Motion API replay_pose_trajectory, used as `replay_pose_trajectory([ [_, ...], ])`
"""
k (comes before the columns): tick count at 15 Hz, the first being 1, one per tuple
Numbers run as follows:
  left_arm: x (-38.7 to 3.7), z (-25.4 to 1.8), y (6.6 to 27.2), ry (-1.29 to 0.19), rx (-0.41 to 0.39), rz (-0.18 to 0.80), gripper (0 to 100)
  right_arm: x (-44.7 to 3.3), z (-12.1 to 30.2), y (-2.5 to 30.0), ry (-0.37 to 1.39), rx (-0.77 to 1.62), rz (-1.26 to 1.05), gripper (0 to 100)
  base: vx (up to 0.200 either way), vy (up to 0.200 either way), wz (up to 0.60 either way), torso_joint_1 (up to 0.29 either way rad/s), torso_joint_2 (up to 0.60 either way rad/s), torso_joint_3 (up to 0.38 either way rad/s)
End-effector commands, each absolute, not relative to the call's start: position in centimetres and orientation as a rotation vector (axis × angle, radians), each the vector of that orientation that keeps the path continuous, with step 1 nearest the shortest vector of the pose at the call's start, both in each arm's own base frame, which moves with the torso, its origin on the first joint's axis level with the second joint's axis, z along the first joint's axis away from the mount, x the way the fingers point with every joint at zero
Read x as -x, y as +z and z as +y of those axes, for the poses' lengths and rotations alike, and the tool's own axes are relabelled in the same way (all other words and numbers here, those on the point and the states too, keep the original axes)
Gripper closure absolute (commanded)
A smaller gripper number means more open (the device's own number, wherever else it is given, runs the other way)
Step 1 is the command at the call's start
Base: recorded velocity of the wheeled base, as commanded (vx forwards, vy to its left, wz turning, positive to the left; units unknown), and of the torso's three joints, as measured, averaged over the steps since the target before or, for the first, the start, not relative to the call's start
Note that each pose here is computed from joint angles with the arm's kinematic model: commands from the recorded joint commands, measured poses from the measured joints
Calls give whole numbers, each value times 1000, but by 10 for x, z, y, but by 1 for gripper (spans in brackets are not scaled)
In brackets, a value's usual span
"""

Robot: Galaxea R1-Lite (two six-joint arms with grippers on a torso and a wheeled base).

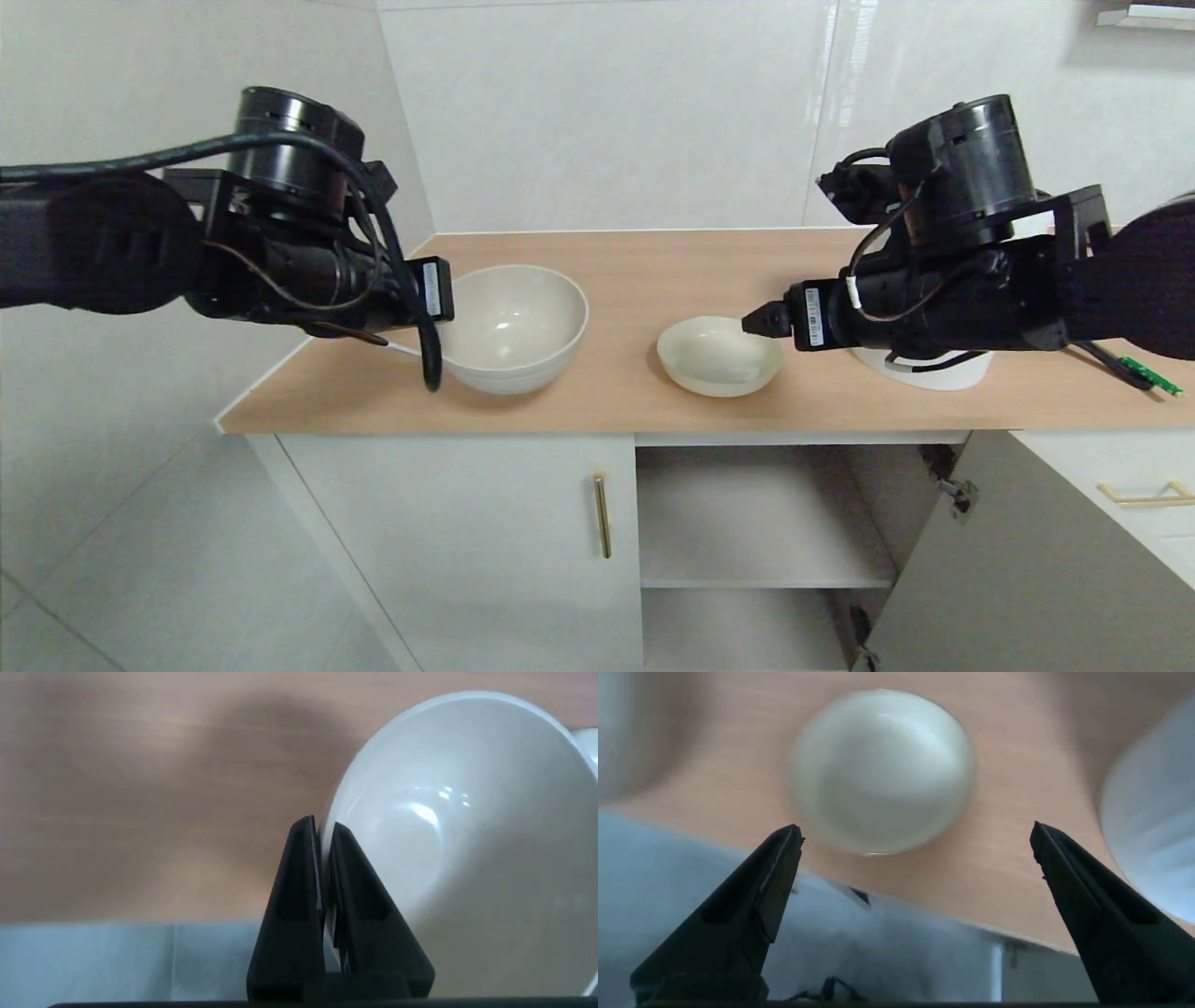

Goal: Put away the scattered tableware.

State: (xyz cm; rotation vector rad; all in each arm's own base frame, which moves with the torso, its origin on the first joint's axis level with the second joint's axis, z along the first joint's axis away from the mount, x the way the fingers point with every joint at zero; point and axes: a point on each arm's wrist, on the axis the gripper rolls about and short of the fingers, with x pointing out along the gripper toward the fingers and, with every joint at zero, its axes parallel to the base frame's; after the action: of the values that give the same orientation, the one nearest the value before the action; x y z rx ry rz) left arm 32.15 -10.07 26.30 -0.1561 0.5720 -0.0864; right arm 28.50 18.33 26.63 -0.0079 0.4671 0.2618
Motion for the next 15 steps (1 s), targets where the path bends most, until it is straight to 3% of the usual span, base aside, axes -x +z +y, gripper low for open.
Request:
replay_pose_trajectory([
  [1, -278, -88, 295, -107, 176, 480, 100, -308, 191, 249, 188, 25, 509, 0, 0, 0, 0, 0, 0, 0],
  [5, -252, -85, 313, -134, 187, 423, 100, -321, 197, 228, 124, 65, 551, 0, 0, 0, 0, 0, 0, 0],
  [15, -237, -85, 322, -158, 192, 391, 100, -341, 199, 211, 79, 75, 571, 0, 0, 0, 0, 0, 0, 0],
])
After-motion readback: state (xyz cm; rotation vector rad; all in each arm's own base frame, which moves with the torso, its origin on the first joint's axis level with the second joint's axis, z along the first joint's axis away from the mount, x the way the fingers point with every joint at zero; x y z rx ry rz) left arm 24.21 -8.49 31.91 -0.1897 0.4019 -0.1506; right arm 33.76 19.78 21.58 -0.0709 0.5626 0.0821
